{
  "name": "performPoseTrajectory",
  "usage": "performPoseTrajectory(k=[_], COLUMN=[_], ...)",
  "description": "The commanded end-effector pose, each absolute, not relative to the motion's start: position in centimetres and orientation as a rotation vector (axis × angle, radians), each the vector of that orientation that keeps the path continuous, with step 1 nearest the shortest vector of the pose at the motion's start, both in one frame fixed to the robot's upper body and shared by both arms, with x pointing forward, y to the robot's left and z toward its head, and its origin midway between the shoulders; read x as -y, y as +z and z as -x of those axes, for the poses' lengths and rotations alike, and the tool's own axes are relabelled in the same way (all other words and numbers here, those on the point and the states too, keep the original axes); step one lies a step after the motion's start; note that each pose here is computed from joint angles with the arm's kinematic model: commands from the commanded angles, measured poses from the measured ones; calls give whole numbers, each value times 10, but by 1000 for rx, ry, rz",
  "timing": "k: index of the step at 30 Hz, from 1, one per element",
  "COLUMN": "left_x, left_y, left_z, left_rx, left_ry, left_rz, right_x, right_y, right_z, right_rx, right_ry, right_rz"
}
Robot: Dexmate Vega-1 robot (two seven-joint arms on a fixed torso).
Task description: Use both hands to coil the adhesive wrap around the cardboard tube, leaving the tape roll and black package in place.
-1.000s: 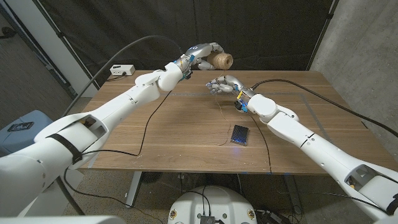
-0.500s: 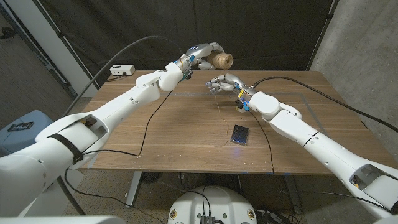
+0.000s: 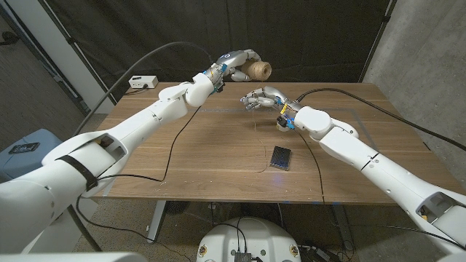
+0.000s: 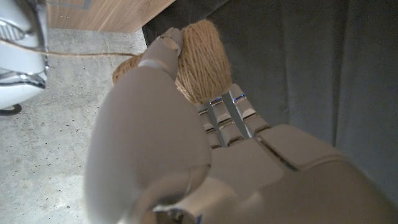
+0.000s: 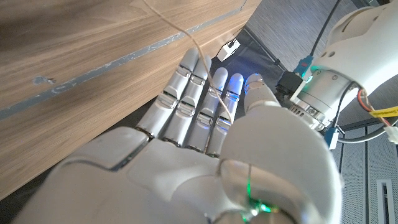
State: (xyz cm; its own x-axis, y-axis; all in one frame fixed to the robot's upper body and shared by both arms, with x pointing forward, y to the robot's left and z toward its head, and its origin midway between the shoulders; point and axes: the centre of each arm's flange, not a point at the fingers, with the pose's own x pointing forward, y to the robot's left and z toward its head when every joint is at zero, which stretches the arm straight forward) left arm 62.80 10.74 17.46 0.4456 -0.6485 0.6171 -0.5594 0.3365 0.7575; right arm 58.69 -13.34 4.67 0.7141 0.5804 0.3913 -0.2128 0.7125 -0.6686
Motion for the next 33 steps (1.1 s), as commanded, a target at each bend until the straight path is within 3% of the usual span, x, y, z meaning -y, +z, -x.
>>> performPoseTrajectory(k=[1,33], left_x=[-106,-100], left_y=[177,172], left_z=[-631,-644], left_rx=[1204,1184], left_ry=[-83,-106], left_rz=[-1325,-1318], right_x=[132,131], right_y=[51,75], right_z=[-577,-565], right_rx=[648,720], right_ry=[546,700], right_rz=[623,488])
